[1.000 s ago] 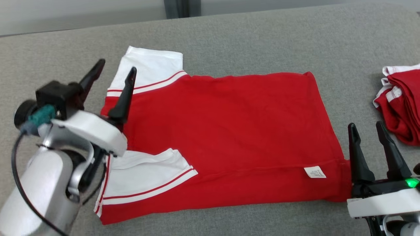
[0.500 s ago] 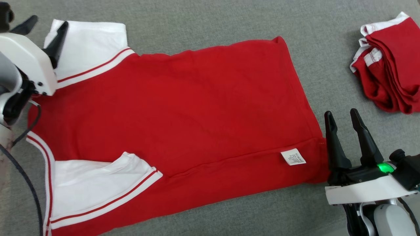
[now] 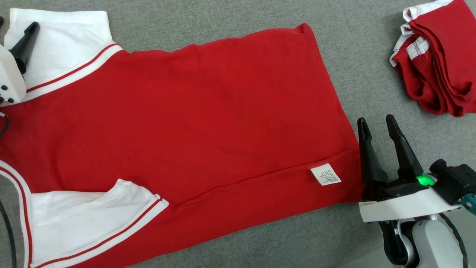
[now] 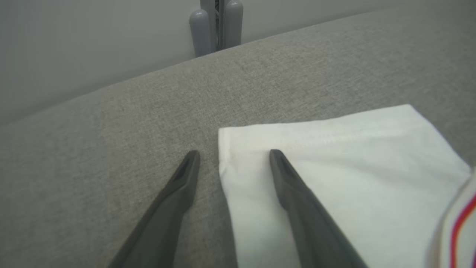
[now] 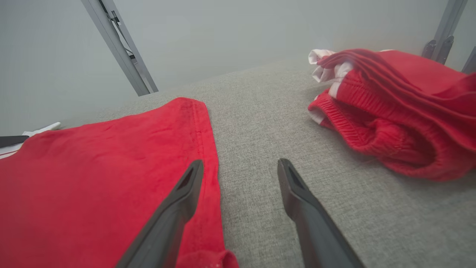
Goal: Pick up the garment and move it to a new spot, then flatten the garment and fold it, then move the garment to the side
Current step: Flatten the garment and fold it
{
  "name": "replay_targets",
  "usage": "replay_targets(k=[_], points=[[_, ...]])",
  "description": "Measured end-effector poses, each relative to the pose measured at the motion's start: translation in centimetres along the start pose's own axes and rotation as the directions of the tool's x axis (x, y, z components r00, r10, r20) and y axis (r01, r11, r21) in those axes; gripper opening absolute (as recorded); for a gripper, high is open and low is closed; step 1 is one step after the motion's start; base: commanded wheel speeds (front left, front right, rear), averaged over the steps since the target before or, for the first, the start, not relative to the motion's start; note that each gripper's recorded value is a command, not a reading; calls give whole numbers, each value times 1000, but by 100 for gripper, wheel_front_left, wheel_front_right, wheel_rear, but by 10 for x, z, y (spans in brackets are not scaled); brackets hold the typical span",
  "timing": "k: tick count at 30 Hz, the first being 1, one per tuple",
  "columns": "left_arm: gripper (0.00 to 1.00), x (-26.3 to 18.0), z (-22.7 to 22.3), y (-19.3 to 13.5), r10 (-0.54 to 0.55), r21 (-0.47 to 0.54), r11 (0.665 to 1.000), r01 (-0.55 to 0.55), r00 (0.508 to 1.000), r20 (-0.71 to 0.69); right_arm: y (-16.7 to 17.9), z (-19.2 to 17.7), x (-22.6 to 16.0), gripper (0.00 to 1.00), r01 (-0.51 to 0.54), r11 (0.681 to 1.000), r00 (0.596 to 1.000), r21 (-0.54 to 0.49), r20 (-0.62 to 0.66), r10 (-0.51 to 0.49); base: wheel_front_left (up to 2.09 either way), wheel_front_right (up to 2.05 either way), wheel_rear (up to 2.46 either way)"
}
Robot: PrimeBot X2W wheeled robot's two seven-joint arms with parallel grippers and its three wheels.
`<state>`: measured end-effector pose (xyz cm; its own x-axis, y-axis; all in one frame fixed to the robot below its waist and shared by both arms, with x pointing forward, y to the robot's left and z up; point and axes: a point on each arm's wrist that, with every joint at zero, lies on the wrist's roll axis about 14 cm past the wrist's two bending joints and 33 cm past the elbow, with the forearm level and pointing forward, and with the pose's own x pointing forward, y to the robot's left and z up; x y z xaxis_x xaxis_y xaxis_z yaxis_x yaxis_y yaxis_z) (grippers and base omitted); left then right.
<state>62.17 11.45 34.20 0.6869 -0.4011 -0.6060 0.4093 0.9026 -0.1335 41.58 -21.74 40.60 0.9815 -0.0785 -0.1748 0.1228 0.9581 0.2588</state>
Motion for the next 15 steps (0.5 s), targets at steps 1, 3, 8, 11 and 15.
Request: replay_targets(k=[1, 3, 8, 11, 15], points=[[78, 0, 0, 0, 0, -4, 1000, 0, 1000, -3, 0, 0, 0, 100, 1, 1000, 1000, 0, 1, -1, 0, 0, 0], [0, 0, 1, -1, -5, -7, 1000, 5, 1000, -4, 0, 4, 5, 100, -4, 1000, 1000, -1, 15, 4, 0, 0, 0], [0, -3, 0, -5, -18, -5, 1000, 18, 1000, 4, 4, 25, 23, 100, -24, 999, 997, -39, 71, 27, 0, 0, 0], [0, -9, 5, -8, -23, 8, 1000, 23, 999, 27, 11, 45, 44, 100, -54, 995, 992, -81, 108, 63, 0, 0, 0], [0, -17, 13, -15, -39, 28, 999, 37, 997, 66, 25, 54, 74, 100, -118, 984, 988, -130, 86, 130, 0, 0, 0]])
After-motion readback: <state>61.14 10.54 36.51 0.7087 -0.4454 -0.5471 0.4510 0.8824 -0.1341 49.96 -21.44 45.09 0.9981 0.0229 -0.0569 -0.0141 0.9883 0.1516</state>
